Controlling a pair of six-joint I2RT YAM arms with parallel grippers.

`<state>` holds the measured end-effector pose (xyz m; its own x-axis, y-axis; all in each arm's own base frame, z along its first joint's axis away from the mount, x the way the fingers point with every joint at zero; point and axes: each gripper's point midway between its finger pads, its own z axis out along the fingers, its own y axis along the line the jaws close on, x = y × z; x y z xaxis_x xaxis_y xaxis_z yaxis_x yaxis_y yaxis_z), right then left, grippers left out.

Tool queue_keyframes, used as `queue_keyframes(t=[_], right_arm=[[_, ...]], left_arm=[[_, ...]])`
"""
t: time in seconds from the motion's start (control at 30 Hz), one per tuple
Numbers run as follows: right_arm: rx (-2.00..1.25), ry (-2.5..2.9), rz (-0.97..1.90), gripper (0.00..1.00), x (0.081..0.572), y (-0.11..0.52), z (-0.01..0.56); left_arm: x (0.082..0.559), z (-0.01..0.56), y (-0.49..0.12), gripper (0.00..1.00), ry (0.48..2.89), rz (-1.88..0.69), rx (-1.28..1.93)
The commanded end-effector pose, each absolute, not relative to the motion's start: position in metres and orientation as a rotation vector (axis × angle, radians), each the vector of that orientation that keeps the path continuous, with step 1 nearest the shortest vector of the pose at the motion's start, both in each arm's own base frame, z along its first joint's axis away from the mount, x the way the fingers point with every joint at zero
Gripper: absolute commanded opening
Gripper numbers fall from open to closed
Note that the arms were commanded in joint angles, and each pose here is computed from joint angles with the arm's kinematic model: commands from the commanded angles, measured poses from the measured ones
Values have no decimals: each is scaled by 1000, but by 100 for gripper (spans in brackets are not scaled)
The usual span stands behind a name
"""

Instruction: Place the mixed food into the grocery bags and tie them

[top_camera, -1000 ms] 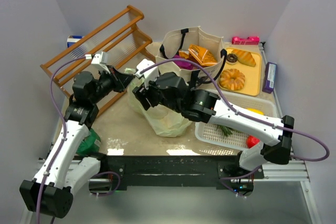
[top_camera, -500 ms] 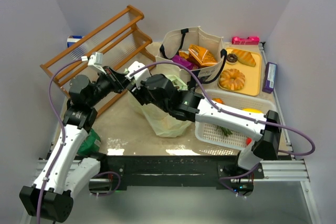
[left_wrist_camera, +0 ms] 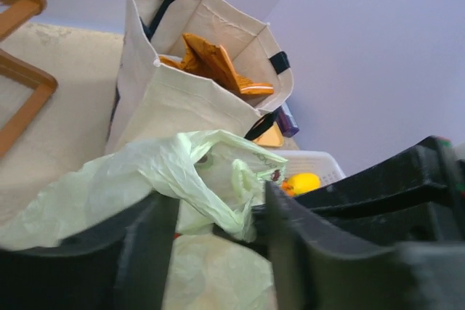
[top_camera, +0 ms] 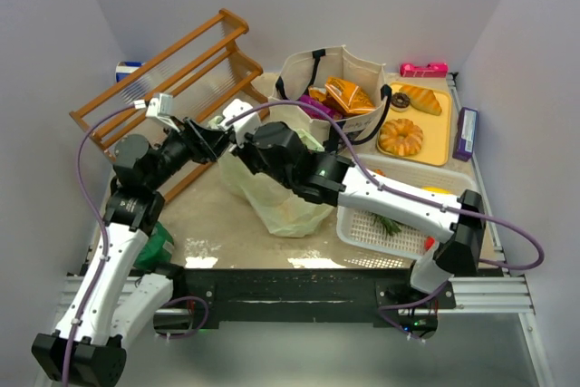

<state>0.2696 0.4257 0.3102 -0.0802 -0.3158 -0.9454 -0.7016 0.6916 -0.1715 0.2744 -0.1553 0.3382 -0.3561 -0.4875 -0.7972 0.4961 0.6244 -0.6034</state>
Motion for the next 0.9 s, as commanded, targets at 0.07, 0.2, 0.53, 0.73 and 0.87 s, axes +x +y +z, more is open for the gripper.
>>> queue_keyframes(t=[0.07, 0.2, 0.53, 0.73, 0.87], right_arm=[[-772, 1556, 524, 0, 260, 380, 410], [-827, 1572, 570, 0, 264, 362, 416], [-976, 1508, 683, 0, 248, 353, 431], [-1016, 1486, 759, 0, 242, 352, 435], [-1070, 1467, 830, 0, 239, 351, 436]], left_arm=[[269, 372, -134, 82, 1546, -791, 124], [253, 394, -125, 94, 1422, -654, 264], [210, 419, -174, 100, 1141, -777, 752], [213, 420, -200, 100, 1067, -930, 899], [216, 418, -211, 100, 1043, -1020, 959]])
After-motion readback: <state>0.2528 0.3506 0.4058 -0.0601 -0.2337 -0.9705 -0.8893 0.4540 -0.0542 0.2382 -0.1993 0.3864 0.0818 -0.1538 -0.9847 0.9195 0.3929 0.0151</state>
